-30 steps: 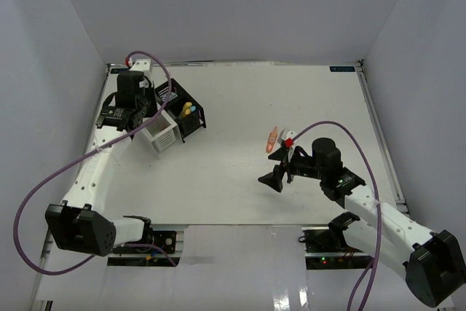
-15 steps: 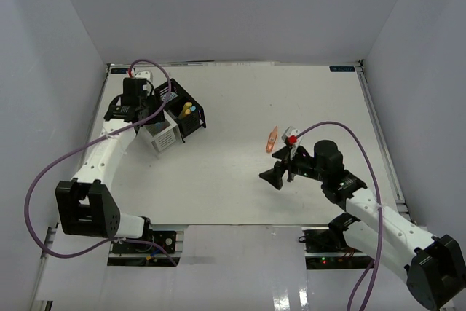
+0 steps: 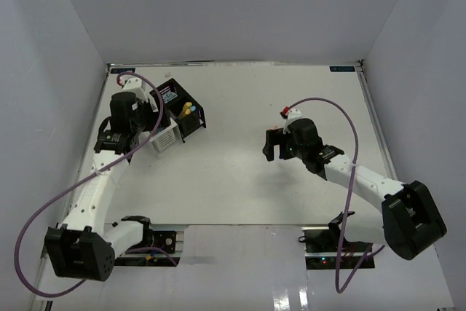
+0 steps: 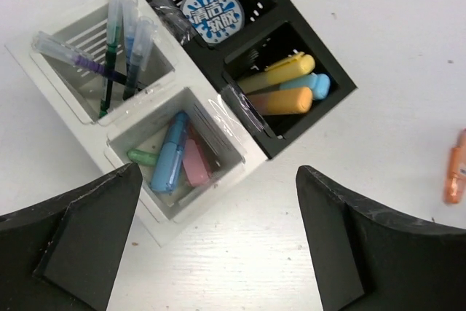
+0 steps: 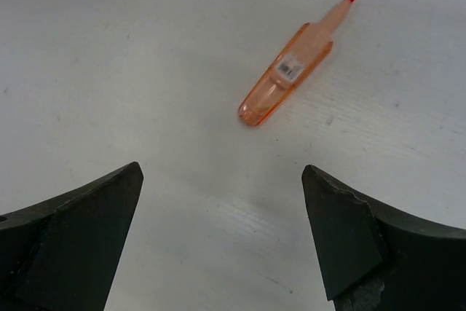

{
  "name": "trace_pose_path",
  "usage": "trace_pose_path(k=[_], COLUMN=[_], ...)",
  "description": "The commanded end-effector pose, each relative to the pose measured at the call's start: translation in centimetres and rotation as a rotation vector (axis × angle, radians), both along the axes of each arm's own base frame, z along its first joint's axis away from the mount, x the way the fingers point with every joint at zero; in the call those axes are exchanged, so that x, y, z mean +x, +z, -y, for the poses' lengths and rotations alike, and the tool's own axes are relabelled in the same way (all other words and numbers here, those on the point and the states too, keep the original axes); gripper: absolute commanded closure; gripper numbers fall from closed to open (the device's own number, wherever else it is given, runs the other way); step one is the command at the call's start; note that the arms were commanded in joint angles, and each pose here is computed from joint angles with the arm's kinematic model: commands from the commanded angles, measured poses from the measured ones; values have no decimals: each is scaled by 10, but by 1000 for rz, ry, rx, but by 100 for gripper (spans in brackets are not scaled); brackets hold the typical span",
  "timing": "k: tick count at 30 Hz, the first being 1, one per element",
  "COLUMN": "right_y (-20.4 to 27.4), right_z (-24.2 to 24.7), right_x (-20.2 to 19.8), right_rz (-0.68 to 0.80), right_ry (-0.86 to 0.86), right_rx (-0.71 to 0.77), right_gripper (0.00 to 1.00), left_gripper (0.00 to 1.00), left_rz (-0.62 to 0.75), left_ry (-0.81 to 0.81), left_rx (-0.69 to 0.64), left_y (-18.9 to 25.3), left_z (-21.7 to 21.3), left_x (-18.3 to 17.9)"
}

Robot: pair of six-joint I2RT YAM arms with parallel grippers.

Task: Sort the stationery into containers
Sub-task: Place the pen in the storage box, then pick up the pen from the center of the board.

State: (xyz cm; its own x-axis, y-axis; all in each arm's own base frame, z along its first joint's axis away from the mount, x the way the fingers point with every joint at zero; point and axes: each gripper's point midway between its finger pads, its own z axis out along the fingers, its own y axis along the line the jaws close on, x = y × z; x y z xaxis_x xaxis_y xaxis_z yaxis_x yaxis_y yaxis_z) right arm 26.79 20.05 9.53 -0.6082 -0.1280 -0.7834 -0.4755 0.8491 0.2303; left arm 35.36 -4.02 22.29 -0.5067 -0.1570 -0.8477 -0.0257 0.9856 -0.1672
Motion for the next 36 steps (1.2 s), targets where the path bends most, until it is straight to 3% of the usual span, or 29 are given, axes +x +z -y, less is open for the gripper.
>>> trace_pose_path(k=[1, 9, 21, 36], right_y=[9, -13, -48, -89], right_z=[21, 15, 7, 0], right_x=[36, 80, 101, 101], right_rz=[0, -135, -207, -284], right_ry=[-264, -507, -592, -605], right_rx=[-68, -200, -320, -365], right_gripper=[3, 0, 12, 29], left_gripper=[2, 2, 2, 2], left_rz=[167, 243, 236, 209], left_ry=[-41, -72, -139, -207], left_rx=[-86, -128, -169, -209], left_y=[32, 41, 42, 34], left_z=[12, 18, 32, 46], left_x=[-9, -25, -29, -28])
